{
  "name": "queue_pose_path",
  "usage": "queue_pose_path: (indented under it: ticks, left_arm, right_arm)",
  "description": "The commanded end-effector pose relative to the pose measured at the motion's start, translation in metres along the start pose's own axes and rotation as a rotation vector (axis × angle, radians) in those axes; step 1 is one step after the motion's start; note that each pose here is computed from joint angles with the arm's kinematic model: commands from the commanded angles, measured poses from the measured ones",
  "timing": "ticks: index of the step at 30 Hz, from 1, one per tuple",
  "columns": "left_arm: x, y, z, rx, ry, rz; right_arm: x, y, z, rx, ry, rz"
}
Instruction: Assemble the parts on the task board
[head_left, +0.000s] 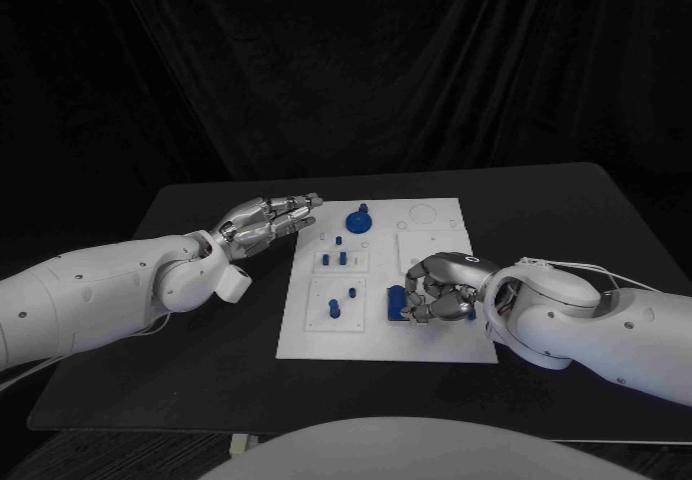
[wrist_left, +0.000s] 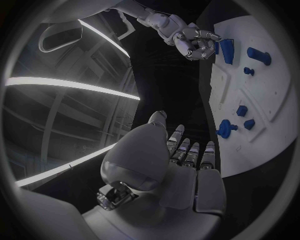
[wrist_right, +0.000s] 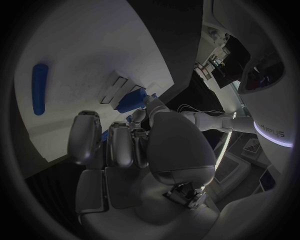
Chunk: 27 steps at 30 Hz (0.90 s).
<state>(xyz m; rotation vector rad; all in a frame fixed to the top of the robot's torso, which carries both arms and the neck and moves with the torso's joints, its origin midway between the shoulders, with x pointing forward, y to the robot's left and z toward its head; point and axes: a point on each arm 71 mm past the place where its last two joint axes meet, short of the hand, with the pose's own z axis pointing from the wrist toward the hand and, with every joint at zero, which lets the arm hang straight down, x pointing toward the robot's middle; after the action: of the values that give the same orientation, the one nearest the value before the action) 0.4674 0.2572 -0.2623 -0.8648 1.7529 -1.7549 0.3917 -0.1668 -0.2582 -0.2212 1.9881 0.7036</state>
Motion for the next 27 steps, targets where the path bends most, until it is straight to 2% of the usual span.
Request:
queue_pose_path:
  ticks: [1,12,27]
  left_arm:
    - [0.0016,-0.0013,0.0003,0.024,0.007,-0.010]
    - [0.0009,-0.0008,-0.0005,0.020,0.006,-0.011]
    - [0.0018,0.0007,-0.0004,0.009,0.013,-0.015]
  right_arm:
    - [-0.001,0.001,0.001,-0.016,-0.045,-0.009]
    - [0.000,-0.003,0.002,0.004,-0.049,-0.008]
    - [0.010,-0.005,0.002,0.043,0.016,-0.014]
